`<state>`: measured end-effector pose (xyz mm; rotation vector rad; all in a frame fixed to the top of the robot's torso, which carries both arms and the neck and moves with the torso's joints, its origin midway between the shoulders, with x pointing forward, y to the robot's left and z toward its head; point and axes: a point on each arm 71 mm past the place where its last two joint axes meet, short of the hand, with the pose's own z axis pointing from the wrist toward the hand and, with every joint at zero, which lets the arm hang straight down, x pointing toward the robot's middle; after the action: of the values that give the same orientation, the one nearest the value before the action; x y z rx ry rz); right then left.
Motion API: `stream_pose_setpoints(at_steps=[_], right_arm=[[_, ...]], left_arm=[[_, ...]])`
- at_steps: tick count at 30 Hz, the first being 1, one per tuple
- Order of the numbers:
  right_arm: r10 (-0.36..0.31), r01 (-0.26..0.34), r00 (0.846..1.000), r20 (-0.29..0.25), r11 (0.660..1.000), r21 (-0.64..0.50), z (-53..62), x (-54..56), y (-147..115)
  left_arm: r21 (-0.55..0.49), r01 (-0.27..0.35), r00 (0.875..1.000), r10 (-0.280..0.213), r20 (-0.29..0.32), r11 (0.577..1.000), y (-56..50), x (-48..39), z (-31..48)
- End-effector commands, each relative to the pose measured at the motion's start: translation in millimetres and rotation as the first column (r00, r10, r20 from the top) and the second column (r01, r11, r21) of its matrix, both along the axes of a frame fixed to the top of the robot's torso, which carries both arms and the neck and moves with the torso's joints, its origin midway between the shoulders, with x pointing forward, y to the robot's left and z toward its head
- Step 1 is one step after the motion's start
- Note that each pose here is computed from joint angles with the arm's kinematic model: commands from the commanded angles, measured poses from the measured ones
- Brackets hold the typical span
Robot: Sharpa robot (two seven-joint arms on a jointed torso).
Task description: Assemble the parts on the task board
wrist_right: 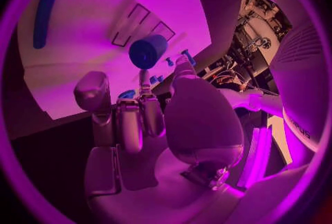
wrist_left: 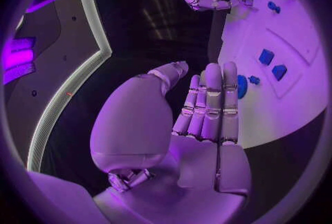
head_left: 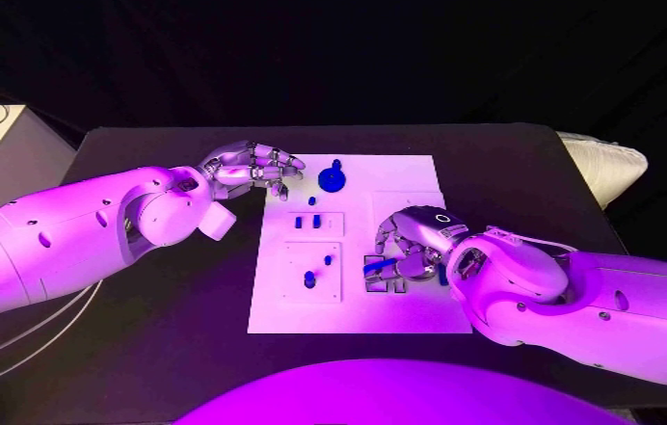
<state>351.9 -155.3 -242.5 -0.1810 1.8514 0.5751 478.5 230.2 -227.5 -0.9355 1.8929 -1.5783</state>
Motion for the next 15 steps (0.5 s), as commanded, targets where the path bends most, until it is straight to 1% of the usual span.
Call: stream_pose_setpoints(at_steps=[1, 6, 15], right_arm=[[0.065, -0.066, 0.998, -0.019, 0.996, -0.054, -3.0, -2.2, 0.2], [0.067, -0.069, 0.997, -0.029, 0.993, -0.097, -5.4, -1.5, -4.2], [0.064, -0.066, 0.998, -0.022, 0.987, -0.146, -7.2, -0.1, -8.1]], left_arm=[[-0.007, 0.020, 1.000, -0.020, 0.002, 1.000, -1.1, -1.1, 0.5], [-0.007, 0.019, 1.000, -0.019, 0.002, 1.000, -0.9, -1.1, 0.5], [-0.007, 0.020, 1.000, -0.020, 0.002, 1.000, -0.8, -1.1, 0.5]])
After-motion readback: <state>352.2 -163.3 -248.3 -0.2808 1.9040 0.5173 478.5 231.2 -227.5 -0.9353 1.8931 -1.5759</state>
